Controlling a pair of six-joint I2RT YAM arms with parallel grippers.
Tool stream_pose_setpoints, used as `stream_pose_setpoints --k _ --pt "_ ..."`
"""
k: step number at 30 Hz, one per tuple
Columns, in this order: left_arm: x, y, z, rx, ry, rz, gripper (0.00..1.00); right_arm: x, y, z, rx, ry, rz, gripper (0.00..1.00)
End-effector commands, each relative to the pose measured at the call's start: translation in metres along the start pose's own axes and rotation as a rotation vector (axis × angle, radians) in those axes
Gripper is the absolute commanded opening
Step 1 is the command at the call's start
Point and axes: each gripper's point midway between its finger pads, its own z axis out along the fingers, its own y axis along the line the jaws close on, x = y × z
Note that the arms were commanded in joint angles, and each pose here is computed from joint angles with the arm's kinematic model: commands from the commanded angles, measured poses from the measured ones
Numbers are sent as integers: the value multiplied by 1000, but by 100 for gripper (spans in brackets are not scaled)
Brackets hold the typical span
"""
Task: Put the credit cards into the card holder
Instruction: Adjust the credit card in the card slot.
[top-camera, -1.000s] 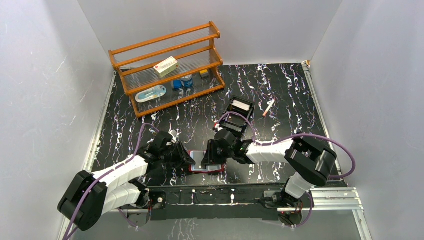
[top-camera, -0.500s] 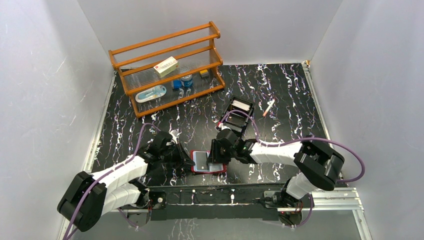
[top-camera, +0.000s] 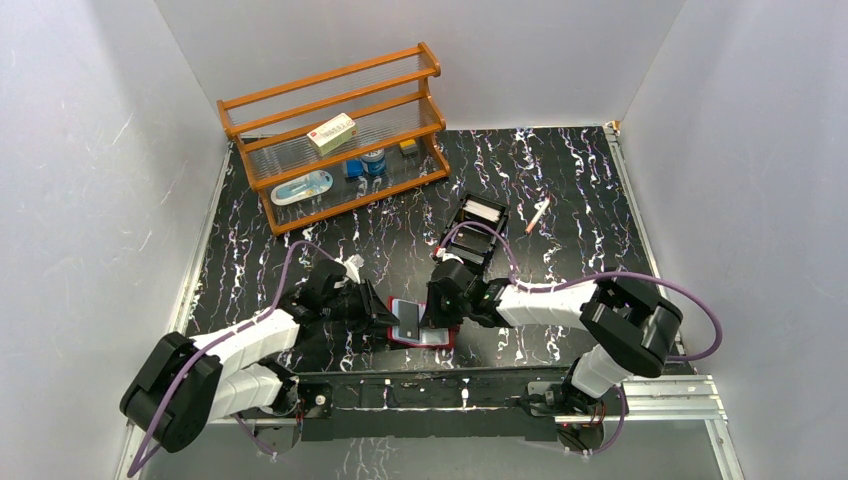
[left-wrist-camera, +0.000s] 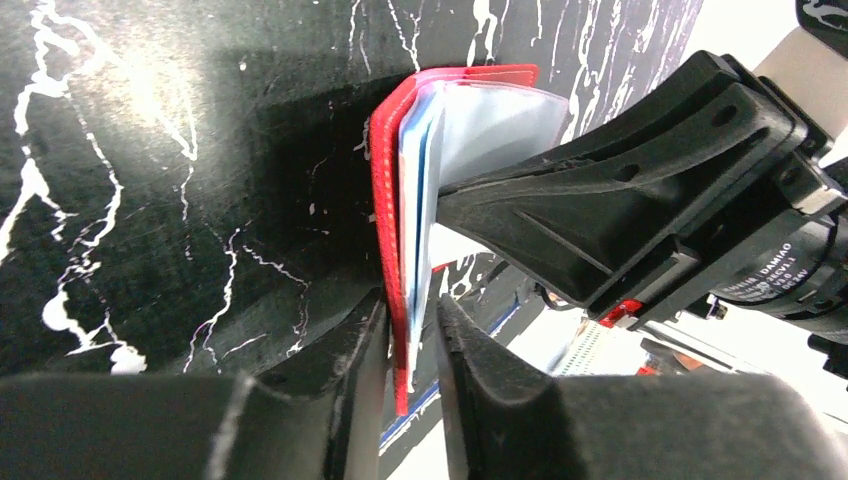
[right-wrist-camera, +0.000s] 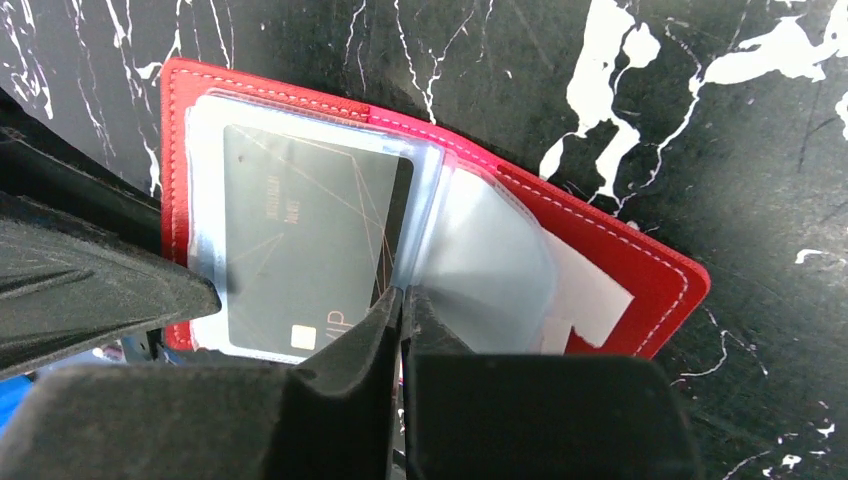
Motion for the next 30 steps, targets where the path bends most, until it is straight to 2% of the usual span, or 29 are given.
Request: stream_pose_setpoints --k 1,11,19,30 --pt "4 -13 0 77 21 24 18 -5 7 2 -28 -28 -7 9" --pt "3 -17 1 92 29 43 0 -3 7 6 -32 -21 -12 8" --pt "0 -37 -11 126 33 88 0 -3 24 8 -114 -7 -30 11" --pt "3 -43 -16 149 47 175 2 -1 28 14 -126 10 -44 15"
